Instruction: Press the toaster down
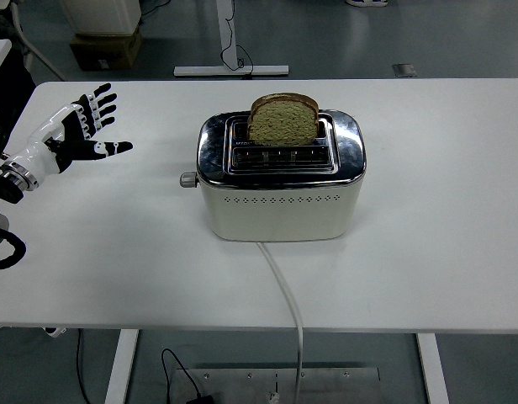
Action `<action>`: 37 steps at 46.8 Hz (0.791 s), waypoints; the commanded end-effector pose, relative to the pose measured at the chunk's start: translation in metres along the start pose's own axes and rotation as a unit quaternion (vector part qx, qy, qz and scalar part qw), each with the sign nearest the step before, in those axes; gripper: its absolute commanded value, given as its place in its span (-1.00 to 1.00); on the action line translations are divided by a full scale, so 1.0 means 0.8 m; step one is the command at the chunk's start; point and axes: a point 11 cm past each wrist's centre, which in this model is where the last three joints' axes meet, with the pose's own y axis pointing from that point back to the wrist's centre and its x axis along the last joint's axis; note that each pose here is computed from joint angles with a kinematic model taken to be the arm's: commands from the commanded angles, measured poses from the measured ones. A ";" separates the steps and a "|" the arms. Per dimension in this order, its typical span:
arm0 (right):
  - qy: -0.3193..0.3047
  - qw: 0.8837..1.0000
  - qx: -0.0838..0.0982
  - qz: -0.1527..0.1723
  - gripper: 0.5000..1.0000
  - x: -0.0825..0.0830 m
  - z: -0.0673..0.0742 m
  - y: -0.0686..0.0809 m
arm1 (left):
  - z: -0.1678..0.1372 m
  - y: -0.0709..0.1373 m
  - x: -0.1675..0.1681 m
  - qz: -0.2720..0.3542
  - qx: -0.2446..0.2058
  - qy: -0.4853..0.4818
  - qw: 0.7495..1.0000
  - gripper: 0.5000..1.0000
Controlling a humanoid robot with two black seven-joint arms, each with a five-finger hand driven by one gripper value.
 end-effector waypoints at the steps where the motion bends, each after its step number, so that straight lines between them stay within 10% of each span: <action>1: 0.000 1.000 0.000 0.000 0.99 0.000 0.000 0.000 | 0.001 -0.001 -0.009 -0.017 0.001 -0.018 1.000 1.00; 37: 0.000 1.000 0.000 0.000 0.99 0.000 0.001 0.000 | -0.012 0.035 0.004 -0.063 0.052 -0.171 0.982 1.00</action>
